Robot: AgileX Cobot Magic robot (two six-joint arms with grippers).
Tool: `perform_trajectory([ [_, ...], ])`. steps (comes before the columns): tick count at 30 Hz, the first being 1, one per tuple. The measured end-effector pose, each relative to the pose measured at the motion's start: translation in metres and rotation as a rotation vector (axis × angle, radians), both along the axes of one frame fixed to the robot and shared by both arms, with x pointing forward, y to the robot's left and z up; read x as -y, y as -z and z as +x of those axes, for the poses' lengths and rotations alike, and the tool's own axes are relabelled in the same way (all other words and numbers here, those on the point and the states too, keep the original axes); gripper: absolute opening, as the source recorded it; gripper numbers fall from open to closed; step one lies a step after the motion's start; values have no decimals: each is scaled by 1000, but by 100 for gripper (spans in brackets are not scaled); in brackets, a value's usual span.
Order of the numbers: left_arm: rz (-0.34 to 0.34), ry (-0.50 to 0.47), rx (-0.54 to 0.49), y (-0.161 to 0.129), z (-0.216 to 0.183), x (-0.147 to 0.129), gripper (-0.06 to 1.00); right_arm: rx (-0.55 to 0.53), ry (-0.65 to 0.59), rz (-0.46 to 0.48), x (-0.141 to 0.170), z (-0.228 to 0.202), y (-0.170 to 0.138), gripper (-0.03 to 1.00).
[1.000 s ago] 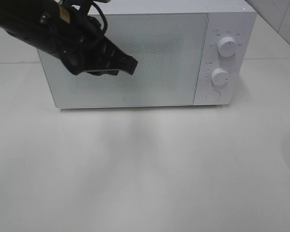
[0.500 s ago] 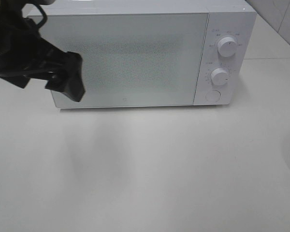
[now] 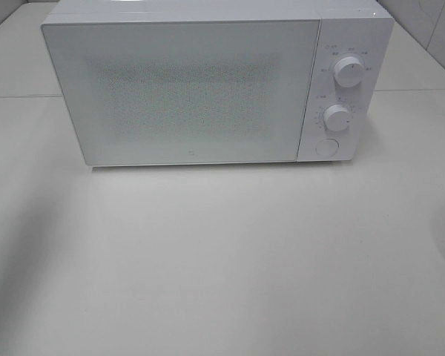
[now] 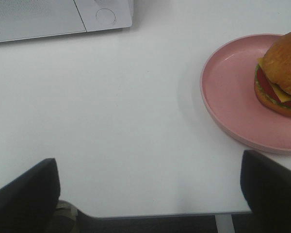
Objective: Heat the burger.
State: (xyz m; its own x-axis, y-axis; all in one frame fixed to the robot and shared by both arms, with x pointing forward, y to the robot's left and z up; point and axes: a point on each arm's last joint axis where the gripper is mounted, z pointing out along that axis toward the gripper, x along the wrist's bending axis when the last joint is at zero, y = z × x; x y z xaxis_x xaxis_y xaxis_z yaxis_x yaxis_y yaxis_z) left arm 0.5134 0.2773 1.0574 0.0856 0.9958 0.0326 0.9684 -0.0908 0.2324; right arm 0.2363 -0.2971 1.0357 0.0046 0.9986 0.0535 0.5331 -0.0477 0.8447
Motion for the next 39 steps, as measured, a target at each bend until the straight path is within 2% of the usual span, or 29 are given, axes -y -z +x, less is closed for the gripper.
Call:
perform_trajectory([
  [1,5,-34,1,1,-7,-11,99,0,0,0,0,0,0,97],
  [4,6,-45,8,1,-12,-14,99,0,0,0,0,0,0,97],
  [6,12,-63,14,2,-30,-21,99,0,0,0,0,0,0,97],
  [10,-38,-69,33,4,-72,-18,99,0,0,0,0,0,0,97],
  [13,-39,-68,43,4,-82,-18,99,0,0,0,0,0,0,97],
  [15,-56,-68,85,3,-117,-18,99,0,0,0,0,0,0,97],
  [17,-58,-67,105,2,-128,-18,99,0,0,0,0,0,0,97],
  [18,-64,-65,163,-1,-150,-19,99,0,0,0,0,0,0,97],
  [20,-67,-60,201,-2,-160,-19,99,0,0,0,0,0,0,97],
  [21,-69,-51,274,-4,-180,-19,99,0,0,0,0,0,0,97],
  [23,-71,-50,306,-4,-188,-20,99,0,0,0,0,0,0,97],
  [24,-74,-42,392,-5,-206,-20,99,0,0,0,0,0,0,97],
  [25,-74,-42,392,-5,-206,-20,99,0,0,0,0,0,0,97],
  [26,-79,-40,490,-6,-223,-21,99,0,0,0,0,0,0,97],
  [27,-82,-38,538,-6,-231,-21,99,0,0,0,0,0,0,97],
  [28,-82,-38,538,-6,-231,-21,99,0,0,0,0,0,0,97],
  [30,-88,-35,659,-3,-249,-22,99,0,0,0,0,0,0,97],
  [31,-88,-35,659,-3,-249,-22,99,0,0,0,0,0,0,97],
  [33,-93,-32,741,-1,-263,-22,99,0,0,0,0,0,0,97],
  [39,-98,-29,853,2,-281,-23,99,0,0,0,0,0,0,97],
])
